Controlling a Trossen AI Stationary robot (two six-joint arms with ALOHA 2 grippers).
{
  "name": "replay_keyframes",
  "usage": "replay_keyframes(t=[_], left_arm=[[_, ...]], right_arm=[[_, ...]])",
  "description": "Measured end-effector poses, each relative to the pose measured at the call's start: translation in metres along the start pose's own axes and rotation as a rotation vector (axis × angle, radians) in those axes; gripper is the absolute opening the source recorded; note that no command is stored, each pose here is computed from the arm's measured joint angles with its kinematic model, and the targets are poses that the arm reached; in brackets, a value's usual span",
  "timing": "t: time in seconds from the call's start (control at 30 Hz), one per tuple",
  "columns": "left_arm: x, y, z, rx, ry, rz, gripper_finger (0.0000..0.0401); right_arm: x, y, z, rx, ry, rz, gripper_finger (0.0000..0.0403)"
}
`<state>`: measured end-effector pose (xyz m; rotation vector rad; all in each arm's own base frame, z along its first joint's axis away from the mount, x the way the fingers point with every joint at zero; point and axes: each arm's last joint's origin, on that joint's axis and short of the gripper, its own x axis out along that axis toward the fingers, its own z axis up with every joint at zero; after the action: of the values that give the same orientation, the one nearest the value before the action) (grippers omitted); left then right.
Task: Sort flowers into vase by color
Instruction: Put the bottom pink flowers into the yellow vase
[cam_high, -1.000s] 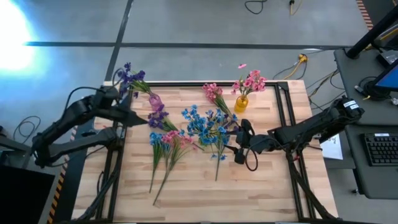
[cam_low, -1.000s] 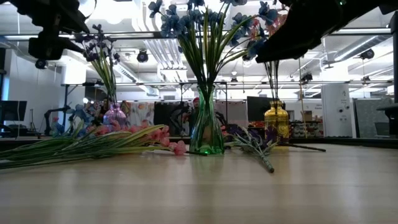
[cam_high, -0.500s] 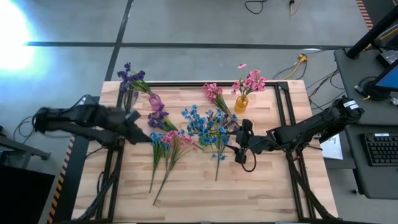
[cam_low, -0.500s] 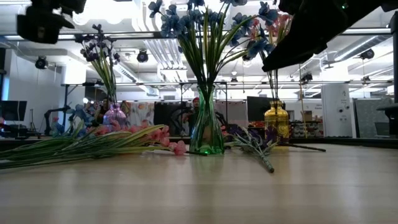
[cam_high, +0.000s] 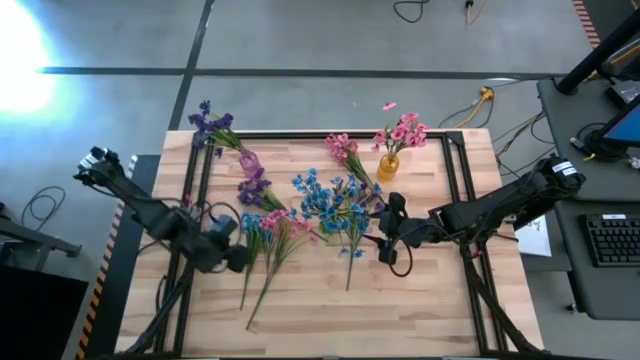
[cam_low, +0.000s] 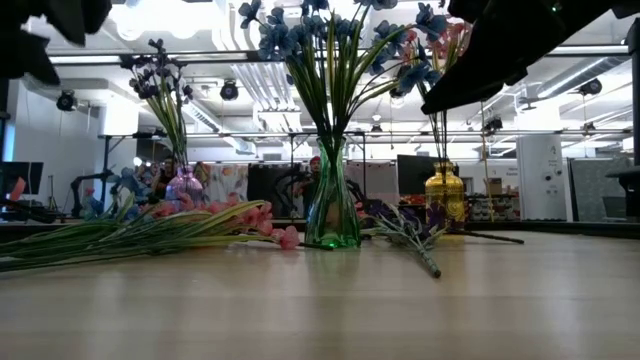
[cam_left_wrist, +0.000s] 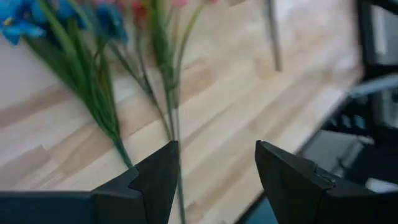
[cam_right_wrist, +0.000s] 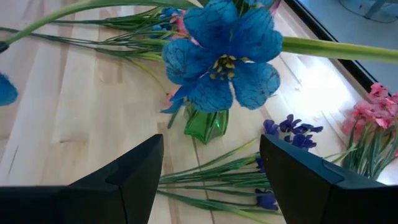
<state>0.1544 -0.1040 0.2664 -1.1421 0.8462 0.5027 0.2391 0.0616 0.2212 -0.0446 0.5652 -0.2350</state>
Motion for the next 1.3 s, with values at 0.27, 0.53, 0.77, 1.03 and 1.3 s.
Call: replay_keyframes(t=[0.27, 0.53, 0.77, 1.03, 1.3], left_arm=[[0.051, -0.008, -0.019, -0.105, 0.046, 0.202, 0.0201], [0.076, -0.027, -0.031, -0.086, 0.054, 0.277, 0.0201], [0.095, -0.038, -0.035, -0.023, 0.048, 0.323, 0.0201], [0.122, -0.04, -0.043, 0.071, 0.104, 0.41, 0.0201], [0.138, -0.042, -0.046, 0.085, 0.112, 0.452, 0.0201]], right_arm=[[0.0, 0.001, -0.001, 0.005, 0.009, 0.024, 0.0264], [0.0, 0.002, -0.005, 0.023, 0.067, 0.087, 0.0264], [-0.001, 0.004, -0.01, 0.077, 0.131, 0.16, 0.0259], [-0.008, 0.013, -0.021, 0.149, 0.255, 0.226, 0.0265], [-0.014, 0.021, -0.027, 0.146, 0.308, 0.262, 0.0256]])
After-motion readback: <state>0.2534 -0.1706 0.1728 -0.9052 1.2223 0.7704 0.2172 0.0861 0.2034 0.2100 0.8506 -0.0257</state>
